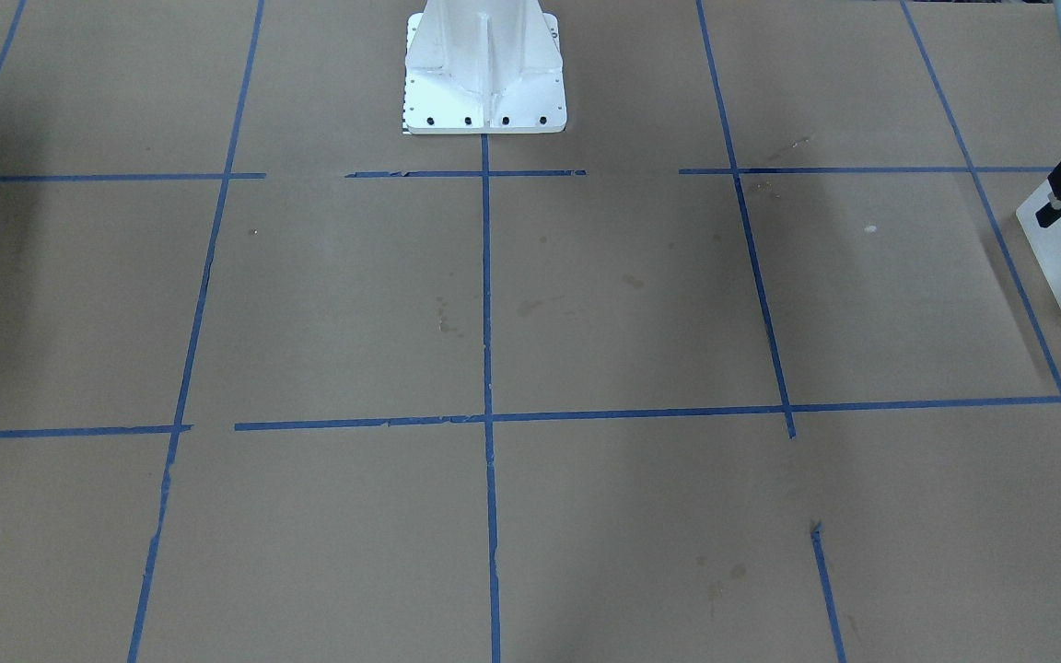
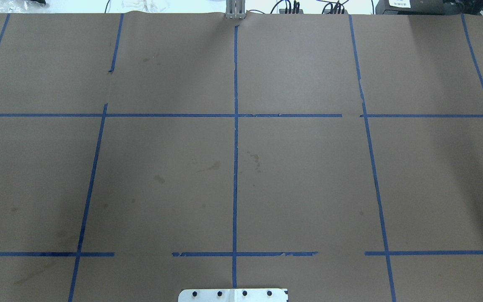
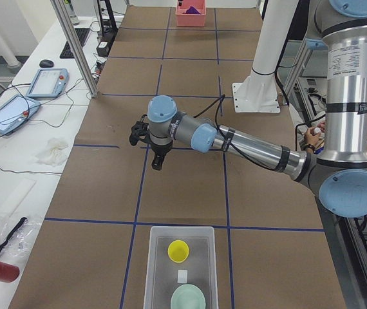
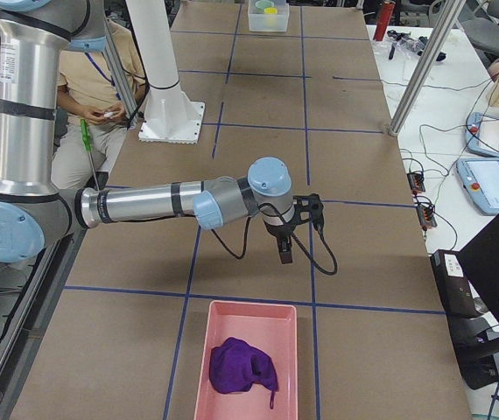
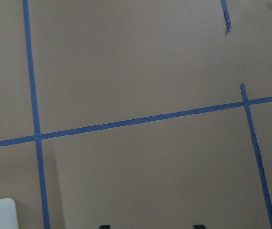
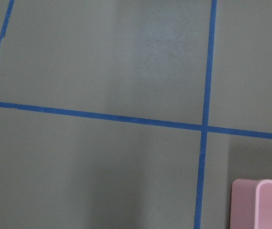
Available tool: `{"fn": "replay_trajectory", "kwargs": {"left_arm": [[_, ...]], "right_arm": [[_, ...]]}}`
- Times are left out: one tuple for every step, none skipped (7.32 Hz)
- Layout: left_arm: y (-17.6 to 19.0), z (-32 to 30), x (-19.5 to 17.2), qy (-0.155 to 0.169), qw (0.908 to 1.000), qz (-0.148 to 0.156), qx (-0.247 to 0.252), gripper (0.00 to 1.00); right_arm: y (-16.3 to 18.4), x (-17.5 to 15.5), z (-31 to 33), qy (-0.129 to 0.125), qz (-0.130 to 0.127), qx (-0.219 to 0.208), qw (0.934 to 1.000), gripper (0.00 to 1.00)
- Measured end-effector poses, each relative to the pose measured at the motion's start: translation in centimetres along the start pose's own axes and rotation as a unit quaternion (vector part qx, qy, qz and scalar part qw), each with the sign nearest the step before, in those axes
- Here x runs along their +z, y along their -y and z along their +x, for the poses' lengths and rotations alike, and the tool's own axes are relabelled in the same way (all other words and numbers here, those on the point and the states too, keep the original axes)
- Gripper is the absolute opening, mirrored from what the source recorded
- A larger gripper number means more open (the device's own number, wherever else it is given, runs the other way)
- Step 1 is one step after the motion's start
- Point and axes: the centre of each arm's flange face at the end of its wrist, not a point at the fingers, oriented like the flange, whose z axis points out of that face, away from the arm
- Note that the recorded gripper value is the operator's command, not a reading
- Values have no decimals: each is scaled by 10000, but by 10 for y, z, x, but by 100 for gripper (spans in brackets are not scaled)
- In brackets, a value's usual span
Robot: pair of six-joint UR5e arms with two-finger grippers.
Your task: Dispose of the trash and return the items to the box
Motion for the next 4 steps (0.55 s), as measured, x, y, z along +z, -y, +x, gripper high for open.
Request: {"fn": "replay_trajectory", "kwargs": {"left_arm": [[-14,-11,4,106,9999,-65,84,84],[-22,-20,5,273,9996,-77,79,100],[-23,-25,6,352,9993,-81,49,100],[-25,-30,9,375,9992,-113,-3,100]], "right_arm": [[1,10,-6,-75,-82,-96,9999,100],[1,19,-12,-118,-159,-201,9996,100],[1,24,-16,-135,-205,-256,9994,100],[0,28,-18,-137,-262,-272,9992,100]]}}
